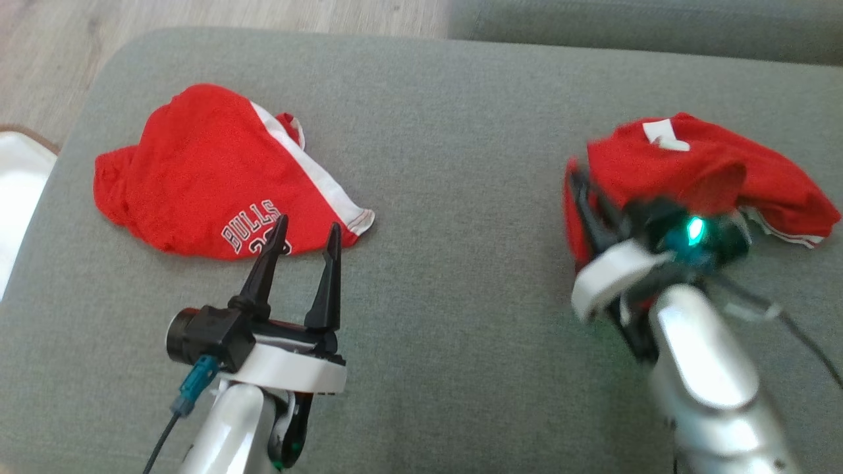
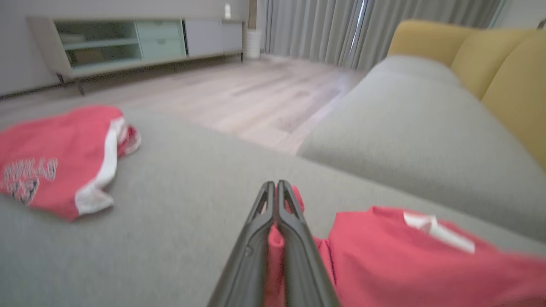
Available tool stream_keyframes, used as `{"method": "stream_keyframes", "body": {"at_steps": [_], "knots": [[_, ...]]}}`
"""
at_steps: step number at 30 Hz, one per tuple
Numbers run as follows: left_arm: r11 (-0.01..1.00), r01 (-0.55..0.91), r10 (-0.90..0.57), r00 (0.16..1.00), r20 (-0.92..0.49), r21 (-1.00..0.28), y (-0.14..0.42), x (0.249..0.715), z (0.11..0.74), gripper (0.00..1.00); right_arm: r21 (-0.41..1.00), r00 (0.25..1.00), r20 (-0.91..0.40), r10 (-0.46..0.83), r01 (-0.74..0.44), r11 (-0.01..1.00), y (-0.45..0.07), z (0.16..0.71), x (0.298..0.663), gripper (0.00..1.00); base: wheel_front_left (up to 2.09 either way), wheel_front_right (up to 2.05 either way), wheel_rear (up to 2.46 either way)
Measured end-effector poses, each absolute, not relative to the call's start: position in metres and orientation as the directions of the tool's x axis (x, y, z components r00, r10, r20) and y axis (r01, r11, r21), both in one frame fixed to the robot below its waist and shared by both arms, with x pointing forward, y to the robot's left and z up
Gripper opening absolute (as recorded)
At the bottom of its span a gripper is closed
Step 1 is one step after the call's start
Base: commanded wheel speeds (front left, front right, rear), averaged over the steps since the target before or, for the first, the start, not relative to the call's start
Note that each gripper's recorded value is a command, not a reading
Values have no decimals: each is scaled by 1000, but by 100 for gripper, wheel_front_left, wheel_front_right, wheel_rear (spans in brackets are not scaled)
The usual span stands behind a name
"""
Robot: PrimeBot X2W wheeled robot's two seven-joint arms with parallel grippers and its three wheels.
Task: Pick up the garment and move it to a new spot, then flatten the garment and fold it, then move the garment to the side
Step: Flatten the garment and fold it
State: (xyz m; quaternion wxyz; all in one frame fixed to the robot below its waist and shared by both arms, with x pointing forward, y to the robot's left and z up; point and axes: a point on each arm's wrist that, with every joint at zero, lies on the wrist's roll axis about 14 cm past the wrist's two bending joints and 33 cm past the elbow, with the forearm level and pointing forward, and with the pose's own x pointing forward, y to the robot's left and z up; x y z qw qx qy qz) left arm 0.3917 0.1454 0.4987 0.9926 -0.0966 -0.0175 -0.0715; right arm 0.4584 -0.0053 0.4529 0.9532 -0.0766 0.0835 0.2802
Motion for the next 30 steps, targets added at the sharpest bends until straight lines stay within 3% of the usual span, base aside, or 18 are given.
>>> {"method": "stream_keyframes", "body": {"at_steps": [6,15,18,21,30], "knots": [[969,161,-148,986,78,-189,142,389,509,100,-90,829,149,539,-532,842,7,569,486,0,0,0,0],[967,161,-144,985,94,-198,141,373,514,100,-110,597,634,492,-560,821,15,769,470,0,0,0,0],[966,157,-139,985,102,-206,142,367,516,100,-20,547,741,389,-562,827,-9,827,467,0,0,0,0],[965,151,-134,987,93,-213,141,362,513,100,-24,566,749,344,-496,868,-27,837,475,0,0,0,0],[961,172,-155,984,91,-218,133,374,511,100,18,759,623,186,-252,968,-109,773,516,0,0,0,0]]}}
